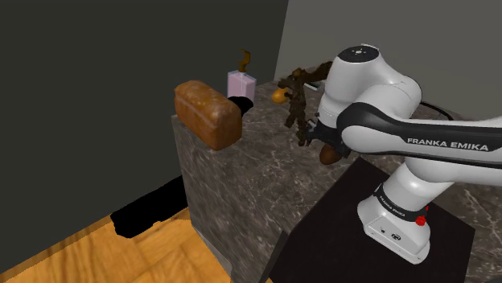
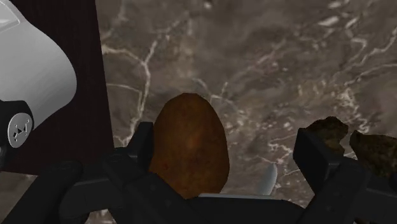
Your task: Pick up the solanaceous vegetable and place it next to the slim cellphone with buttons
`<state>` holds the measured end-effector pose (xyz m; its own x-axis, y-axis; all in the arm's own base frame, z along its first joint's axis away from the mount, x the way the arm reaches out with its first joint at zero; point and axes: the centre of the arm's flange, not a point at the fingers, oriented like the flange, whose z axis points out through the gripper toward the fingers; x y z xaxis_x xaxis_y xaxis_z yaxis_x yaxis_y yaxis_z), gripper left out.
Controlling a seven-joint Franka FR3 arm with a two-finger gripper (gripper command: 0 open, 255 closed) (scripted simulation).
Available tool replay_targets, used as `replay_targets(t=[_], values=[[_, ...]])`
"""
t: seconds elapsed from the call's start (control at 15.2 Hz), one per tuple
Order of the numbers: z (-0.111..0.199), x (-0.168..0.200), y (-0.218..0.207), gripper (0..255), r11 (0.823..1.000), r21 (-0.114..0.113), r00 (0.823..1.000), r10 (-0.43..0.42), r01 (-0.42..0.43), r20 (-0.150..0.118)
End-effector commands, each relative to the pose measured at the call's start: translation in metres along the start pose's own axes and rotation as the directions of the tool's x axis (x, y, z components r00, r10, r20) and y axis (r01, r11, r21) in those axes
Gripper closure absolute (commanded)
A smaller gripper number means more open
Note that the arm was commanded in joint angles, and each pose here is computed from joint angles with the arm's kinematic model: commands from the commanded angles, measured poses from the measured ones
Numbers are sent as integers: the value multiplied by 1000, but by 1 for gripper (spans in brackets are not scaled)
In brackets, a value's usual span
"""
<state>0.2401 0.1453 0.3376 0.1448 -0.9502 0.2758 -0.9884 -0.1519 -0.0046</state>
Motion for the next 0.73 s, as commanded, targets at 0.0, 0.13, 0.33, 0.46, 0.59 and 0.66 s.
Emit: replay_targets(t=[0.0, 0.13, 0.33, 0.46, 0.59, 0.66], values=[[27, 17, 13, 0, 997, -77, 1000, 29, -30, -11], [27, 17, 13, 0, 997, -77, 1000, 29, -30, -11], [27, 17, 13, 0, 997, -77, 1000, 29, -30, -11], [27, 17, 13, 255, 997, -77, 1000, 29, -30, -11], [27, 17, 13, 255, 997, -77, 1000, 29, -30, -11], [27, 17, 13, 255, 997, -77, 1000, 29, -30, -11]])
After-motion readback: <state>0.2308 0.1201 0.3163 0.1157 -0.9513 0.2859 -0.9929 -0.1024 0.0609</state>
